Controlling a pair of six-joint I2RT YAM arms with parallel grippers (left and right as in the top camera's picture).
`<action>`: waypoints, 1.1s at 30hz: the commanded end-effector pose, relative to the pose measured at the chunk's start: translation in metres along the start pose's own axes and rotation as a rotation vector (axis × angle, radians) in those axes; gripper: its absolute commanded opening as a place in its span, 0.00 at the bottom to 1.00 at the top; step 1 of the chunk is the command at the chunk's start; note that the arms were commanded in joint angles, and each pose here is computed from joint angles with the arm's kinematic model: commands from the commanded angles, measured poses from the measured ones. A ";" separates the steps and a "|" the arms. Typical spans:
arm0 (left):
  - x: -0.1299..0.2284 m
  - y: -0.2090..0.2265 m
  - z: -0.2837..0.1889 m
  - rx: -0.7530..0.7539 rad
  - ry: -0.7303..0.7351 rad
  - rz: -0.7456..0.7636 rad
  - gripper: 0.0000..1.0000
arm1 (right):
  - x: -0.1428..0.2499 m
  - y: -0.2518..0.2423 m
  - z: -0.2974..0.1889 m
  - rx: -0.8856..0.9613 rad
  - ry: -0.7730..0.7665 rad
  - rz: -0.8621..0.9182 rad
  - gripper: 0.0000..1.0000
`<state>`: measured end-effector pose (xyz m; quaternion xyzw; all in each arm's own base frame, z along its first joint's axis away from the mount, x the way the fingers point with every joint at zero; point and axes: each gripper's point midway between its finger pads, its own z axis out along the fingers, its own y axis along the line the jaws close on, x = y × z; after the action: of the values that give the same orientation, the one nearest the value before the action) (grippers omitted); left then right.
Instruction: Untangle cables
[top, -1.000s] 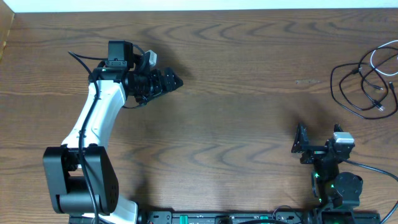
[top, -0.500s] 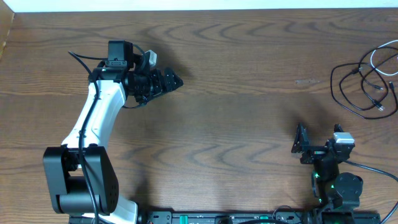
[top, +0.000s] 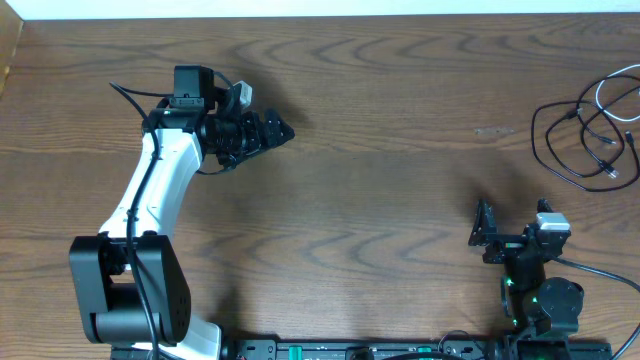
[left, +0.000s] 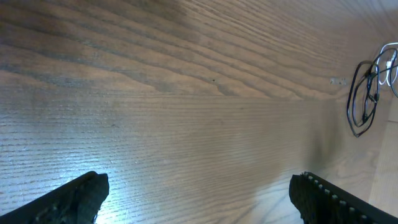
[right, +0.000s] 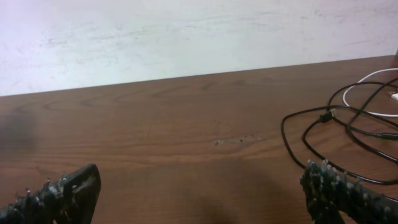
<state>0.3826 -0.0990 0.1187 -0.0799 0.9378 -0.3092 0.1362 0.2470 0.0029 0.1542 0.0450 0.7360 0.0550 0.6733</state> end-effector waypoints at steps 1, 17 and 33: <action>-0.001 -0.003 -0.007 -0.004 -0.019 0.012 0.98 | 0.000 0.003 0.000 -0.011 -0.001 -0.008 0.99; 0.032 -0.052 -0.150 -0.139 -0.659 0.653 0.98 | 0.000 0.002 0.000 -0.011 -0.001 -0.008 0.99; 0.092 0.018 -0.138 -0.306 -1.095 0.889 0.98 | 0.000 0.002 0.000 -0.011 -0.001 -0.008 0.99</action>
<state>0.2566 -0.0324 0.2019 0.1306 0.7241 -0.0338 0.6764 0.2470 0.0029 0.1545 0.0451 0.7356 0.0548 0.6737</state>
